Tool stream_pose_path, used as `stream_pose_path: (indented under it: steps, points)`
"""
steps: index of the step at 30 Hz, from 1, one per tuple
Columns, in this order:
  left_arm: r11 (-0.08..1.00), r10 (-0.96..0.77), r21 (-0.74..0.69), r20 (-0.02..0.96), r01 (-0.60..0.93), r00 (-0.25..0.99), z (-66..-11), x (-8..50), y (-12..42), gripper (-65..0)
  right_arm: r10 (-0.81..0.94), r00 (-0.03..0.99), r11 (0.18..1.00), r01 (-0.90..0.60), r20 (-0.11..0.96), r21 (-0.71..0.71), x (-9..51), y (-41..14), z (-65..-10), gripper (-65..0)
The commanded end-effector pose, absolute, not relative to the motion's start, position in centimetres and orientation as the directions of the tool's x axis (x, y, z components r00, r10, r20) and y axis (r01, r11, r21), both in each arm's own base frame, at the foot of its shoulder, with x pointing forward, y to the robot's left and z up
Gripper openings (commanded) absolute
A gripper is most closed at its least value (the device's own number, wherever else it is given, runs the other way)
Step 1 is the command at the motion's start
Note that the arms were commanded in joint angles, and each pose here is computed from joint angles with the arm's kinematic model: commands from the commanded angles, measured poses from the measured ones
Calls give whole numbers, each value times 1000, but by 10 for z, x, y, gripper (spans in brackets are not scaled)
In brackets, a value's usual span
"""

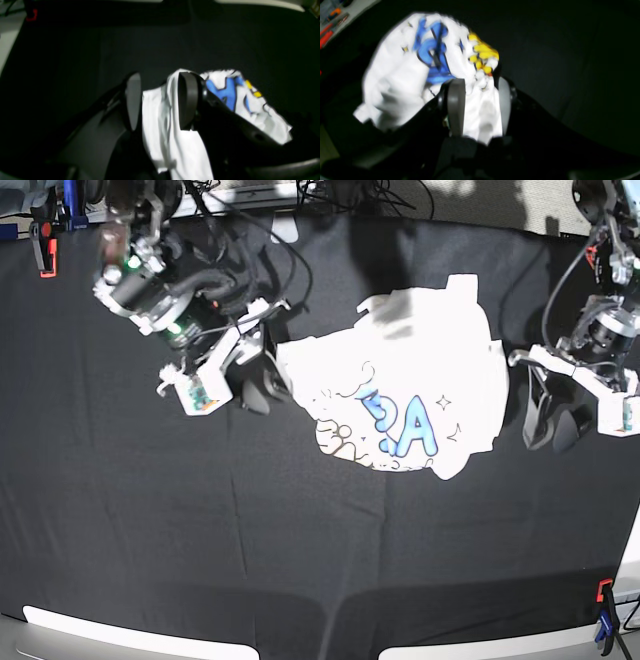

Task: Layout the t-shirt on the table in an organized manner, then fold the t-shirt properly
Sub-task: 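Grasp opposite edges of the white t-shirt with both grippers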

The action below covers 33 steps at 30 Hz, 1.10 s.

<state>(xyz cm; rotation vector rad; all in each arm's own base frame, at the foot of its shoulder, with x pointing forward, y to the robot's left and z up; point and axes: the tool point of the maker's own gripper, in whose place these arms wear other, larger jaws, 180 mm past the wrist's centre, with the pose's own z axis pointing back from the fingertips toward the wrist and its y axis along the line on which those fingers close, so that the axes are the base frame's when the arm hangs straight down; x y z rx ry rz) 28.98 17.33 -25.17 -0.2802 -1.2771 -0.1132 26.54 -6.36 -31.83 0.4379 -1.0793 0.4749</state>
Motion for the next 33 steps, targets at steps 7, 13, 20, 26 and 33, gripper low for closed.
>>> stream_pose_path:
  steps: [7, 13, 20, 26, 33]
  points:
    - [962, 114, -183, 943, 202, 312, -272, 292, 185, -420, 15, 478, 836, -488, 878, 251, 279, -74, -369, -430]
    - [963, 155, -214, 938, 164, 311, -287, 293, 196, -420, 5, 521, 838, -468, 853, 280, 281, -76, -387, -430]
    - [963, 167, -227, 925, 146, 341, -300, 292, 200, -420, -54, 556, 818, -452, 830, 356, 275, -71, -395, -430]
    - [963, 168, -228, 925, 145, 341, -300, 292, 200, -420, -116, 551, 782, -462, 827, 417, 275, -59, -386, -430]
    - [963, 168, -228, 925, 145, 341, -300, 292, 200, -420, -132, 566, 771, -457, 814, 443, 273, -47, -388, -430]
